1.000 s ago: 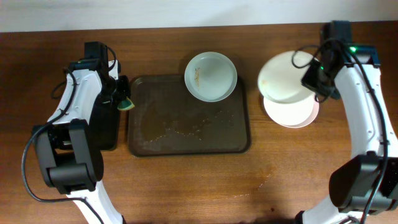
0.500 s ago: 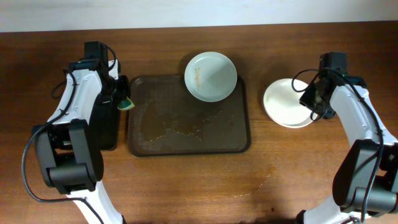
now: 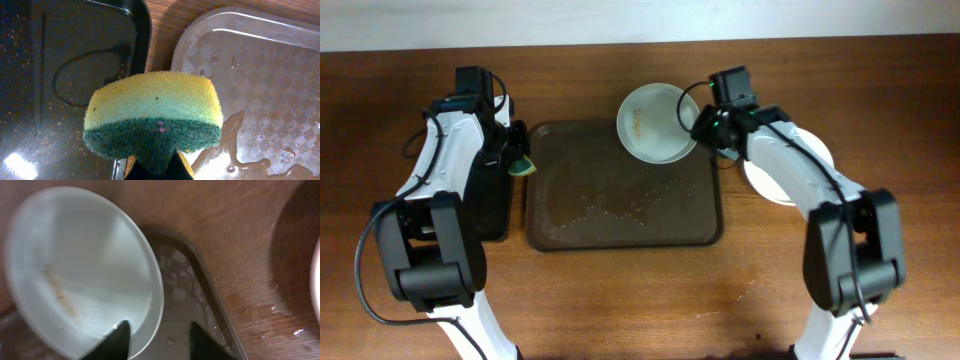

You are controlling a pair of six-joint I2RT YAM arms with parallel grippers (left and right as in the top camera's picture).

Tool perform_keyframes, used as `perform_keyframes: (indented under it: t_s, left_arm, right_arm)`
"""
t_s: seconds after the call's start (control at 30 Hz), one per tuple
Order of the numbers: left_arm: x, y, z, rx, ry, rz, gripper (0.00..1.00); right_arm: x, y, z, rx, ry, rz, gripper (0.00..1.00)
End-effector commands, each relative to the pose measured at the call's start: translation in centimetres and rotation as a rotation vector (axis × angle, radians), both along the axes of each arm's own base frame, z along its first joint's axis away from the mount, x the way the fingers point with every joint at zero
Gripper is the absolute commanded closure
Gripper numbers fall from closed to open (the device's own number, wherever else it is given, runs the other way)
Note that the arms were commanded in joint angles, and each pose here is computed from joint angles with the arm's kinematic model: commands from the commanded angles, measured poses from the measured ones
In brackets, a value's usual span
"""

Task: Clean dirty plates on tray and stack at the side
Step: 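Grasp the pale green plate with right gripper and pull it center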

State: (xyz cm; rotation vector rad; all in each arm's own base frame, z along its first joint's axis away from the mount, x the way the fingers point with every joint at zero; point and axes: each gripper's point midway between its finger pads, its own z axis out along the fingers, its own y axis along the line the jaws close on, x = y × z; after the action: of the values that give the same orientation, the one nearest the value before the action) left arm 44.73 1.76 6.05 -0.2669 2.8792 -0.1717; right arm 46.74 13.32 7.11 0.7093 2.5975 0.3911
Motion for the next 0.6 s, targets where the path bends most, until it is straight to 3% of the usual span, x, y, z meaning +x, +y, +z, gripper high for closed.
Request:
perform_keyframes:
  t_s: [0.0,0.2,0.3,0.47,0.53,0.57]
  left_arm:
    - [0.6,0.3,1.7,0.018,-0.049,-0.011,1.00]
    - [0.8,0.3,1.8,0.019,-0.056,-0.011,0.99]
    - [0.8,0.3,1.7,0.019,-0.055,-0.011,0.99]
    - [0.8,0.3,1.8,0.019,-0.056,-0.011,0.99]
    - [0.8,0.3,1.8,0.019,-0.056,-0.011,0.99]
    - [0.8,0.3,1.8,0.019,-0.056,-0.011,1.00]
  right_arm:
    - [0.5,0.2,-3.3,-0.001,0.044,-0.059,0.74]
    - [-1.2,3.2,-6.5,0.079,0.145,0.020,0.87]
    - [-4.6,5.6,-7.1,0.118,0.268,0.091,0.95]
    - [-10.8,10.2,-7.3,0.138,0.431,0.279,0.96]
    - [-10.5,10.8,-6.9,0.141,0.409,0.315,0.67]
    - [-9.2,10.8,-6.0,0.128,0.355,0.368,0.59]
